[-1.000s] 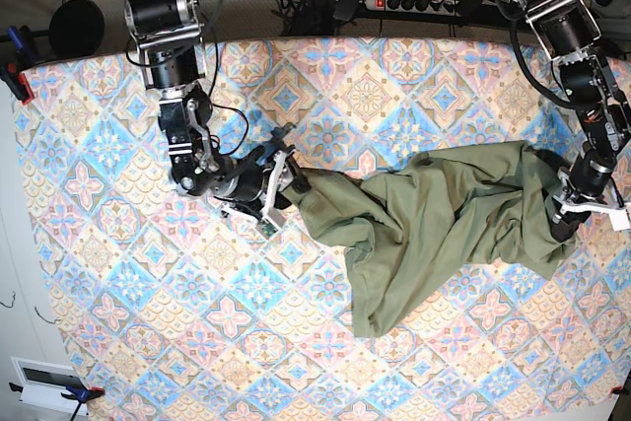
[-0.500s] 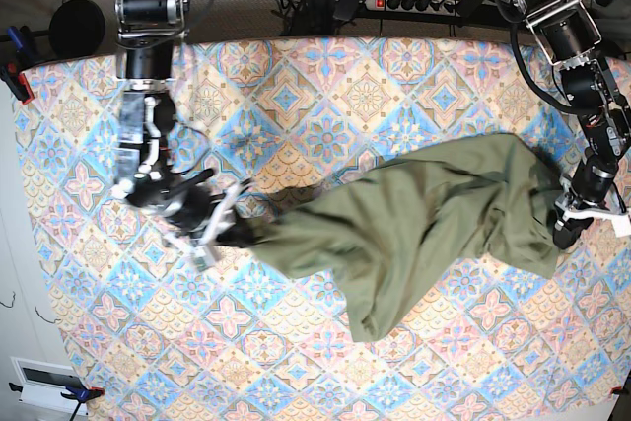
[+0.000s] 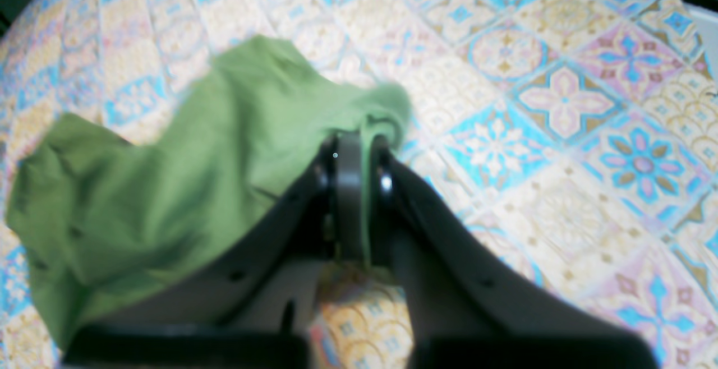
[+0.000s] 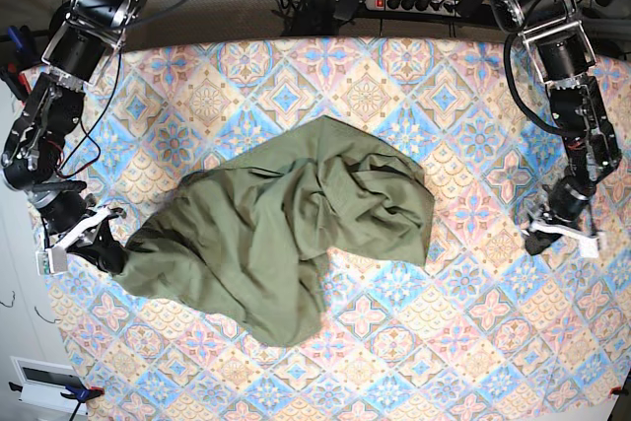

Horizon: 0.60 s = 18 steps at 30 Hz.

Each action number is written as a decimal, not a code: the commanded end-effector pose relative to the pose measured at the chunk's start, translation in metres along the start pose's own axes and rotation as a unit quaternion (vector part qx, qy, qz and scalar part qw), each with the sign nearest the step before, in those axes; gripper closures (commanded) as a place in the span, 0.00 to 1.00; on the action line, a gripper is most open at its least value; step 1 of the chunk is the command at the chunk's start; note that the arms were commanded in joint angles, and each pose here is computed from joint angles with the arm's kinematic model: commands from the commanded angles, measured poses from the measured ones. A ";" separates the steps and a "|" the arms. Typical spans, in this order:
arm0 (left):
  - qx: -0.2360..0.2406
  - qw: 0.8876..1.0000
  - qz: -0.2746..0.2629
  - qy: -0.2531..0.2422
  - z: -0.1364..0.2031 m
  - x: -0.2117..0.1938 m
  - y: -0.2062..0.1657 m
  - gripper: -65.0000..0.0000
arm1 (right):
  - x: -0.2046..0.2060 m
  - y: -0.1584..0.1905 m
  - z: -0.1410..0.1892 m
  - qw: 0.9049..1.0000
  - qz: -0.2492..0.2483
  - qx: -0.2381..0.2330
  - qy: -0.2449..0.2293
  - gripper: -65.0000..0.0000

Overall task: Layout the t-shirt on the table in an organized manner, then fold the t-shirt properly
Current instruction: 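Grasp opposite ends of the shirt and stretch it apart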

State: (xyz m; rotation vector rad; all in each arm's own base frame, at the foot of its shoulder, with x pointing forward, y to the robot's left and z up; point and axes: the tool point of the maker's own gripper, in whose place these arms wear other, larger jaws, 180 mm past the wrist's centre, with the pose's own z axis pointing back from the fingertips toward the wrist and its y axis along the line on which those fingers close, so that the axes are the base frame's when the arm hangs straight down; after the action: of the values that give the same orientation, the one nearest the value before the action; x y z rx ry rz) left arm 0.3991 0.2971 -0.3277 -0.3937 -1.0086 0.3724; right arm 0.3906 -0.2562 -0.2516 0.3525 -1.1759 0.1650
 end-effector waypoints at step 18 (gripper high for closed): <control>-0.140 0.980 -0.104 0.100 -0.055 -0.046 -0.132 0.45 | 0.007 0.011 -0.002 1.000 0.015 0.017 -0.010 0.99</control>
State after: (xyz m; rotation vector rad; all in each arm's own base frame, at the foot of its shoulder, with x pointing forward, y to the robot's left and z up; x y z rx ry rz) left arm 0.4289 0.1534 -0.3459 -0.5400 -0.8371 0.0119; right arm 0.3836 -0.2415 -0.2704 0.3717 -1.1195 0.1942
